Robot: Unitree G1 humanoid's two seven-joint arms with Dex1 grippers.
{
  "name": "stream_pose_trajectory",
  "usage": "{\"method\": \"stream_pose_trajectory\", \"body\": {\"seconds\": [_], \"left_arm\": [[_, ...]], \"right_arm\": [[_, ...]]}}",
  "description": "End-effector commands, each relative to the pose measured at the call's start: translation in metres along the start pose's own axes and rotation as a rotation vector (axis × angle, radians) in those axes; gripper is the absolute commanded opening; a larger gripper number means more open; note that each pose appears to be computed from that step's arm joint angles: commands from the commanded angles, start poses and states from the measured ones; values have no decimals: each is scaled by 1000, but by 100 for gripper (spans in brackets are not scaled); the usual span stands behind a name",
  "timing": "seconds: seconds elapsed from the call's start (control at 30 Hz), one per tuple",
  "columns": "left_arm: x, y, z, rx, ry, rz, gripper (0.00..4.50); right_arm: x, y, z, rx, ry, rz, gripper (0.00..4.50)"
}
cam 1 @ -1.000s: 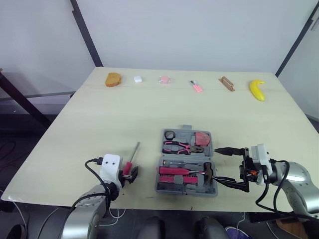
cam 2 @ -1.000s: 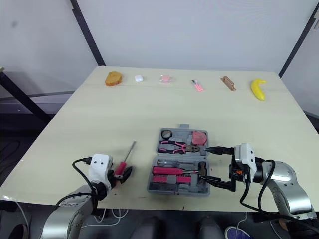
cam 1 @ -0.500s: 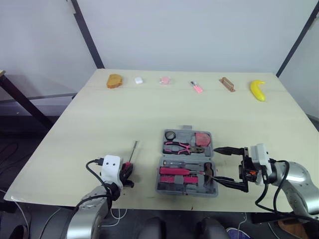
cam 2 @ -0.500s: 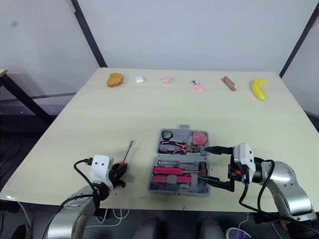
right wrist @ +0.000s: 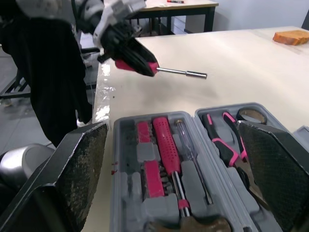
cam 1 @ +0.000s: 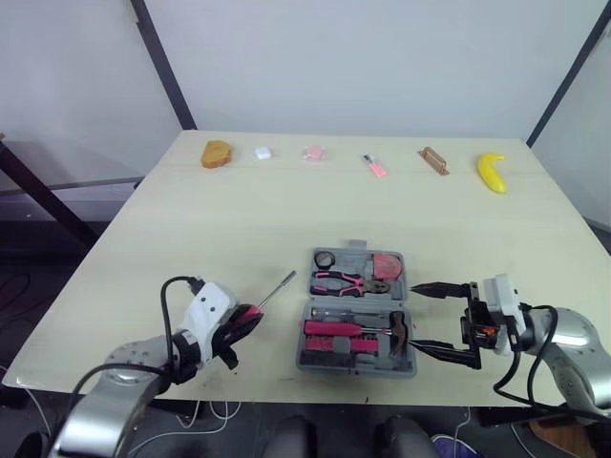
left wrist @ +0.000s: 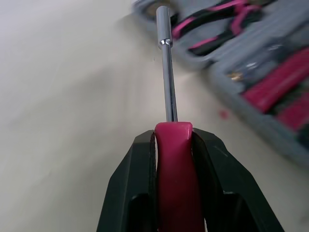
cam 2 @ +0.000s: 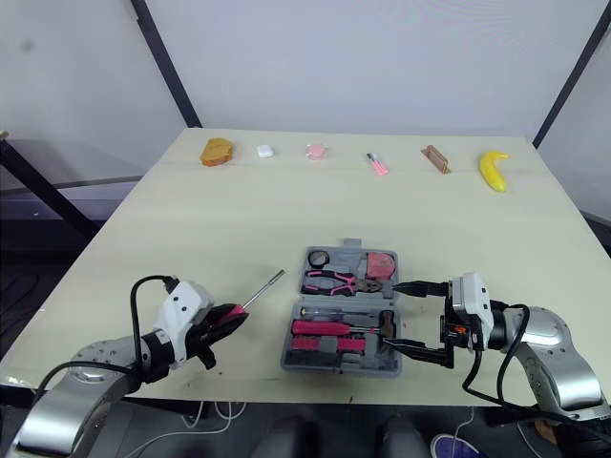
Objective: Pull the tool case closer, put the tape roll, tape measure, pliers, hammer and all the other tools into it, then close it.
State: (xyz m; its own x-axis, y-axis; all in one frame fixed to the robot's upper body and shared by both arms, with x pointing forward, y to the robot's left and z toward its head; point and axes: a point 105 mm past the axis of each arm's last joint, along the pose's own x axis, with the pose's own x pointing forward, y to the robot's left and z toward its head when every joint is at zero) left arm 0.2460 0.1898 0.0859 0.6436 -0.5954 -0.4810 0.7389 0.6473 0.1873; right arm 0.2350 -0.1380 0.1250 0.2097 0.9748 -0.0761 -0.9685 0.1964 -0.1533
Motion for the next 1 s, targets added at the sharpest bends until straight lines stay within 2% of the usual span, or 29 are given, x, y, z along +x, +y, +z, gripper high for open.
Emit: {"method": "stream_pose_trajectory", "body": {"seconds": [0.03, 0.2, 0.33, 0.5, 0.63, 0.87, 1.0], "left_arm": [[2, -18, 21, 110, -20, -181, 61], [17, -31, 36, 211, 15, -385, 61], [30, -37, 38, 307, 81, -487, 61], [42, -53, 45, 333, 102, -600, 61], [54, -79, 44, 339, 134, -689, 61], [65, -76, 37, 387, 223, -666, 61], [75, -82, 41, 376, 234, -656, 61]], "right_arm": [[-8, -1, 9, -35, -12, -13, 450], [-15, -1, 7, -34, 3, -40, 450], [-19, 1, 6, -36, 13, -55, 450], [-26, 1, 6, -40, 24, -99, 450], [-34, 9, 1, -21, 47, -112, 450], [-43, 13, -4, -6, 99, -113, 450], [-45, 13, -6, -3, 115, -112, 450]]}}
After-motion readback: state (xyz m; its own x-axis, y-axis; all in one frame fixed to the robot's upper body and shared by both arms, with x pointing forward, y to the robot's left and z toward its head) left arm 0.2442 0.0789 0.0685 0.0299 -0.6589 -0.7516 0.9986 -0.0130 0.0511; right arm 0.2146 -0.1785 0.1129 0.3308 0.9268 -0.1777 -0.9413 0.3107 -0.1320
